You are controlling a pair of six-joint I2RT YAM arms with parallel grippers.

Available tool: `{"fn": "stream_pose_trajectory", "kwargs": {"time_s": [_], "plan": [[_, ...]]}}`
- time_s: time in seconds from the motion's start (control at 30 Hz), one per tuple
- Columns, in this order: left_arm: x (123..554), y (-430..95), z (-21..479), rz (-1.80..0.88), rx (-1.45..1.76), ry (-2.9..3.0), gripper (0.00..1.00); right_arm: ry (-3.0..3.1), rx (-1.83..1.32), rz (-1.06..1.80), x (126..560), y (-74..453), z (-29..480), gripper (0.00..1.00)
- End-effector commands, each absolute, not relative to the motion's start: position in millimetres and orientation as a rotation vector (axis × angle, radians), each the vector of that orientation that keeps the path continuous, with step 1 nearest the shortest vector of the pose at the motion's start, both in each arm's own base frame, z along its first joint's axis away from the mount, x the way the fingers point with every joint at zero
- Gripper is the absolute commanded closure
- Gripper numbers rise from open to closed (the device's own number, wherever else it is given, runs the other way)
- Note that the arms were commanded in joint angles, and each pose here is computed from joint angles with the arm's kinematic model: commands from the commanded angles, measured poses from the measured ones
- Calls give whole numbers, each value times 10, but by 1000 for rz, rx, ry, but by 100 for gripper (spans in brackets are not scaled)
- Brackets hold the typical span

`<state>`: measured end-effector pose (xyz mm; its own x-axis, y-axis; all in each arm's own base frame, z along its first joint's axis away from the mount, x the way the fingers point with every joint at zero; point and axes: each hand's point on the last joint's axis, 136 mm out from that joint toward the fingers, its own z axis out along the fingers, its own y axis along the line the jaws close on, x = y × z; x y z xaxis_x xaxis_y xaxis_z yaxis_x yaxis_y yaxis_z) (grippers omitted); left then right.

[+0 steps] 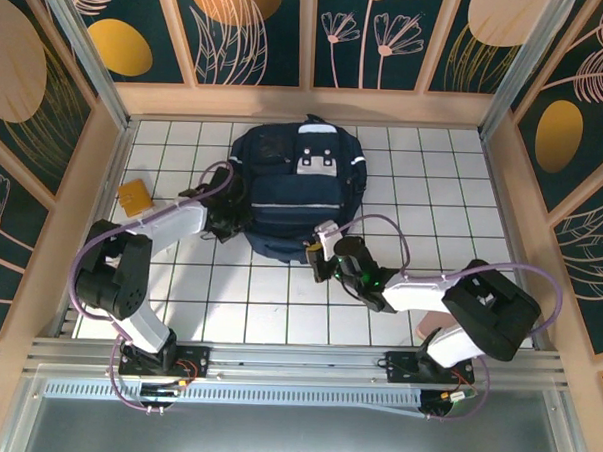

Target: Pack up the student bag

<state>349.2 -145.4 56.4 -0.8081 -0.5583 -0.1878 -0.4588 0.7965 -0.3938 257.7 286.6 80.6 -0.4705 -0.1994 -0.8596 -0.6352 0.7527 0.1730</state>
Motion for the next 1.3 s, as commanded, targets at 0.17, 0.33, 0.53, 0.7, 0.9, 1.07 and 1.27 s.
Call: {"fn": "stream_pose_trajectory", "kwargs": {"time_s": [0.17,0.33,0.53,0.7,0.9,1.07,1.27], "plan": [[3835,-1202,652,-460,-375,2746,60,2105,-615,583,2564,2703,664,100],[3514,-1979,1108,-721,-478,2706,29,2050,-736,704,2399,3143,740,100],[2888,-2201,750,-650,-788,2760,23,2007,-782,780,2309,3480,802,100],[2724,-2094,539,-562,-971,2701,24,2001,-817,807,2225,3620,774,100],[2530,-1782,601,-411,-1140,2636,24,1991,-817,791,2245,3630,787,100],[2266,-1629,678,-364,-1303,2616,22,1989,-845,770,2263,3649,776,100],[2227,-1542,708,-291,-1301,2608,14,1973,-871,788,2240,3719,773,100]]}}
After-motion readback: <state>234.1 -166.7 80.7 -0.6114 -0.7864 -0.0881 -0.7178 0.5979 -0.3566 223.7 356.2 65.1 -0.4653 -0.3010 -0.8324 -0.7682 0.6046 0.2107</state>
